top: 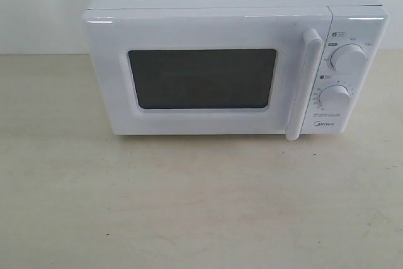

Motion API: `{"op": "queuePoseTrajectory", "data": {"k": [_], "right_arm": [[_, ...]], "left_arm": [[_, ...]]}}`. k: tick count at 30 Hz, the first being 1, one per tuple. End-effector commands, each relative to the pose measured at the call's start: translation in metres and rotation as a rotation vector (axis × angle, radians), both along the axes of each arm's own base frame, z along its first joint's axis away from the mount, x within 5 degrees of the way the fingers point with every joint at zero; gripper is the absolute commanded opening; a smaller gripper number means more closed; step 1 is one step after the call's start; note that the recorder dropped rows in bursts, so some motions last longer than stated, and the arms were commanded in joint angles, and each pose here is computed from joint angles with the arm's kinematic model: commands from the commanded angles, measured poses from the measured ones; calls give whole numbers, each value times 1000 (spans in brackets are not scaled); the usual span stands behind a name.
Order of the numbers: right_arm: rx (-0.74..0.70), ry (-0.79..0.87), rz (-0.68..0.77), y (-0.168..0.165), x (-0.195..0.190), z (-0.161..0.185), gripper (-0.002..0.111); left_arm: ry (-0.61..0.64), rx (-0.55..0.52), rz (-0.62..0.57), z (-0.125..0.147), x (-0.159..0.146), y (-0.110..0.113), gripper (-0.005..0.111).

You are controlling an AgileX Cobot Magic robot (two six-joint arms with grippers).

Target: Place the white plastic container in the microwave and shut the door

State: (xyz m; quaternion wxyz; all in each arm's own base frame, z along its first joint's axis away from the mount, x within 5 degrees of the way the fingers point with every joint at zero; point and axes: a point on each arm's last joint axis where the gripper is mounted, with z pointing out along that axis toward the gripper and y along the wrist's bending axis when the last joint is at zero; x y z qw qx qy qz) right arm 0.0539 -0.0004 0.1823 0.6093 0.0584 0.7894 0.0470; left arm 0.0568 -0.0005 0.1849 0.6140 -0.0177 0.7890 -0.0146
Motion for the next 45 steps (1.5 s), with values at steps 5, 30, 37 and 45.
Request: {"op": "queuePoseTrajectory", "data": {"k": [5,30,37,45], "right_arm": [[-7,-11,-2,0,0,1,0],[-7,-11,-2,0,0,1,0],[-7,-11,-2,0,0,1,0],[-7,-11,-2,0,0,1,0]], "left_arm": [[11,-19,12,-2,0,0,4],[3,-24,8,-2,-3,0,4],[3,-24,8,-2,-3,0,4],[3,-24,8,-2,-3,0,4]]}}
